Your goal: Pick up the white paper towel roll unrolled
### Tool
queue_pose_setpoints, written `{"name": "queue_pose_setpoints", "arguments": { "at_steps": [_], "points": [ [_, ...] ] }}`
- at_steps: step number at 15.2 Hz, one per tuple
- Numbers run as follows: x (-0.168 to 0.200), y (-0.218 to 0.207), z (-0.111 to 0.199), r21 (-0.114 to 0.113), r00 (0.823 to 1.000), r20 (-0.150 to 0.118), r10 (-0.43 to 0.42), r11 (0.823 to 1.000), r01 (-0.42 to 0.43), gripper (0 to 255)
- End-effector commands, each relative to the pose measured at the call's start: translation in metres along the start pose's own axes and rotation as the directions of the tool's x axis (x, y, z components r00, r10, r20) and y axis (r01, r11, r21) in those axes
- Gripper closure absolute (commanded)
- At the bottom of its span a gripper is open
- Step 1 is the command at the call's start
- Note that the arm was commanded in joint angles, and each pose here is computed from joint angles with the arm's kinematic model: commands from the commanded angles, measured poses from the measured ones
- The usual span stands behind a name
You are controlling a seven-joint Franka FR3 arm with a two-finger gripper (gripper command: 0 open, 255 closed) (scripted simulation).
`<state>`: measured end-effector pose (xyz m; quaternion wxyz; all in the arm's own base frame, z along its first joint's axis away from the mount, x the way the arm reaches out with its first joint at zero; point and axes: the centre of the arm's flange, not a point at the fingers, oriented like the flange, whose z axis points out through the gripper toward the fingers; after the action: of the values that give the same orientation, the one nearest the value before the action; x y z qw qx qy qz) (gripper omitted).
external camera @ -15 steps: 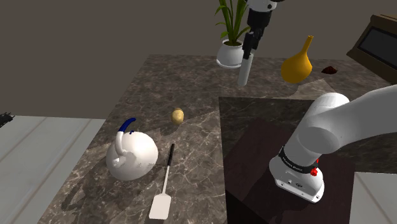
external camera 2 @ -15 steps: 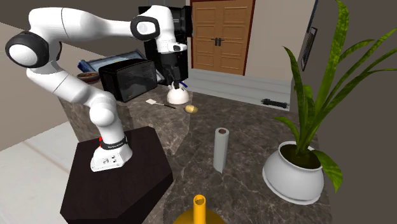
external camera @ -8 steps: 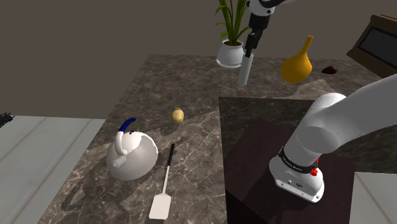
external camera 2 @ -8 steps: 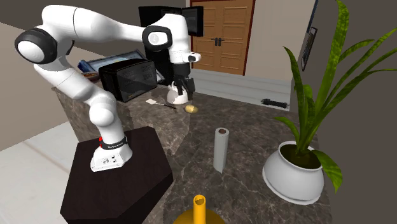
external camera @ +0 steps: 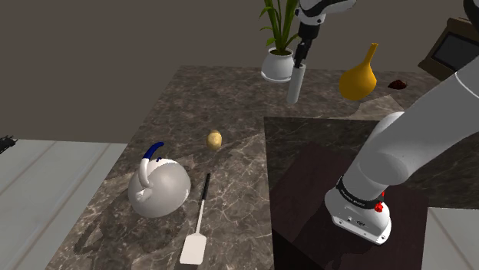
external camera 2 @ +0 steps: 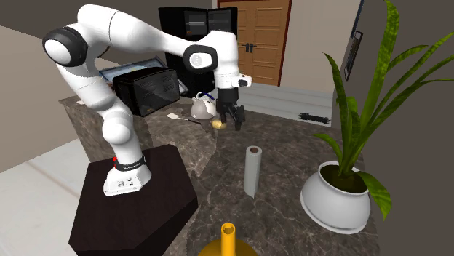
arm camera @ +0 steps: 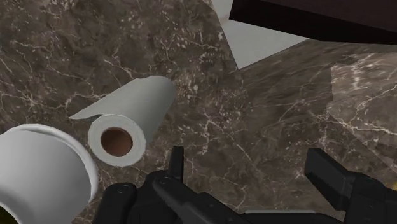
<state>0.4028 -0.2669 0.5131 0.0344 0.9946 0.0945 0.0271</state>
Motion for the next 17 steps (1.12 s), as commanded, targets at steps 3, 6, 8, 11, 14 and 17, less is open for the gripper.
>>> {"name": "queue_pose_setpoints", "arguments": {
  "at_steps": [3,6,8,11,14,17],
  "points": [
    [0.012,0.046,0.021,0.007,1.0,-0.005,-0.024,1.0,0.024,0],
    [0.022,0.081,0.038,0.014,0.999,-0.009,-0.04,0.999,0.04,0],
    [0.029,0.104,0.05,0.018,0.999,-0.011,-0.051,0.999,0.051,0],
    [0.033,0.117,0.062,0.02,0.998,-0.013,-0.057,0.998,0.057,0],
    [0.033,0.116,0.077,0.02,0.998,-0.013,-0.057,0.998,0.057,0],
    [0.032,0.114,0.096,0.02,0.998,-0.013,-0.057,0.998,0.057,0]
  ]
}}
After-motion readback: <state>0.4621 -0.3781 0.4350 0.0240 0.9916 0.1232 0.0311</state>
